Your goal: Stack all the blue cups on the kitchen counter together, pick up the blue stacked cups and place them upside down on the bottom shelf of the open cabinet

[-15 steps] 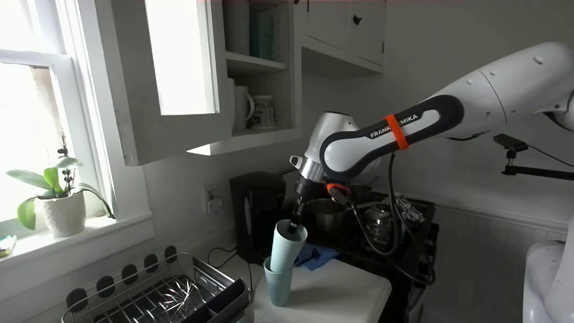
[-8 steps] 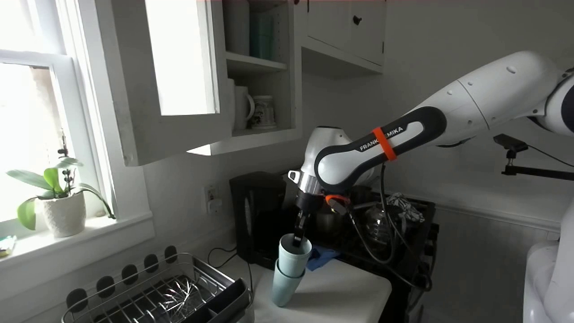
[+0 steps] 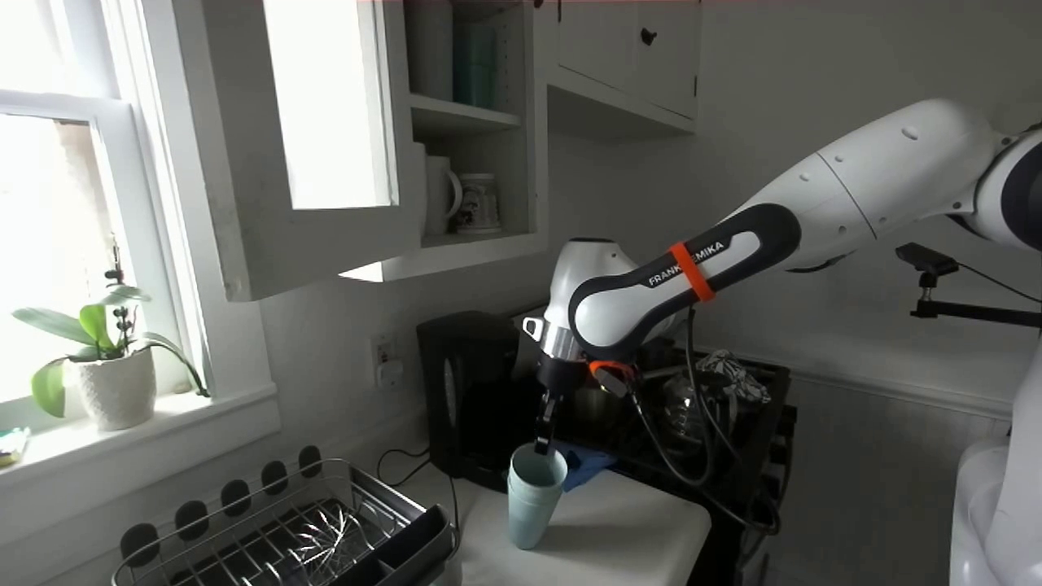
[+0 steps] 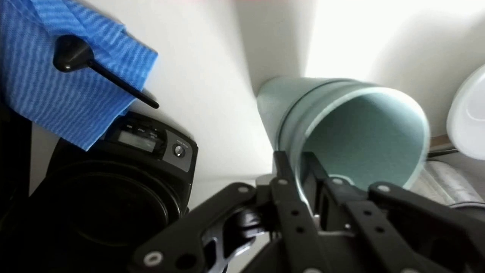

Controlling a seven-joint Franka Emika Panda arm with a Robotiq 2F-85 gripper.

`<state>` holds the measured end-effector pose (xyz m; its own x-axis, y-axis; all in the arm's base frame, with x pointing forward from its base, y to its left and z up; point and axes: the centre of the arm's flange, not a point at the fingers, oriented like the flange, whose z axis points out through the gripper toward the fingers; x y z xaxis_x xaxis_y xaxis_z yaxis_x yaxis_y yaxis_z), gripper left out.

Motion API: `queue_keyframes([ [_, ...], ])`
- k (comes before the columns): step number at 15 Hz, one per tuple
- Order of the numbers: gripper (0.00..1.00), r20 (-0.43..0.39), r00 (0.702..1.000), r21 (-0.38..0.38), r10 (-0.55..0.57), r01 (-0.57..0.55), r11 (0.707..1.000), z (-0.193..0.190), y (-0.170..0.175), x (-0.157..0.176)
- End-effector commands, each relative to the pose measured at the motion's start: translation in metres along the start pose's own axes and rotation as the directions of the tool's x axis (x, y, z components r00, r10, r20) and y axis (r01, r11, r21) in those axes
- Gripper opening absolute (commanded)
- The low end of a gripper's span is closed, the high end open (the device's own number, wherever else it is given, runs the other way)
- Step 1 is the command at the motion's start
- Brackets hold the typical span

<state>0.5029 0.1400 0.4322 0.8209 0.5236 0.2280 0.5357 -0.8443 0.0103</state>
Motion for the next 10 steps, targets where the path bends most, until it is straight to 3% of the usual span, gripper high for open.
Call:
queue_keyframes([
  [1,0.46,0.018,1.0,-0.033,0.019,-0.019,0.999,0.005,-0.004,0.006],
  [8,0.95,0.061,0.991,-0.036,0.116,-0.114,0.993,0.027,0.016,-0.005],
  [10,1.0,0.061,0.985,-0.025,0.16,-0.158,0.987,0.033,0.023,-0.009],
])
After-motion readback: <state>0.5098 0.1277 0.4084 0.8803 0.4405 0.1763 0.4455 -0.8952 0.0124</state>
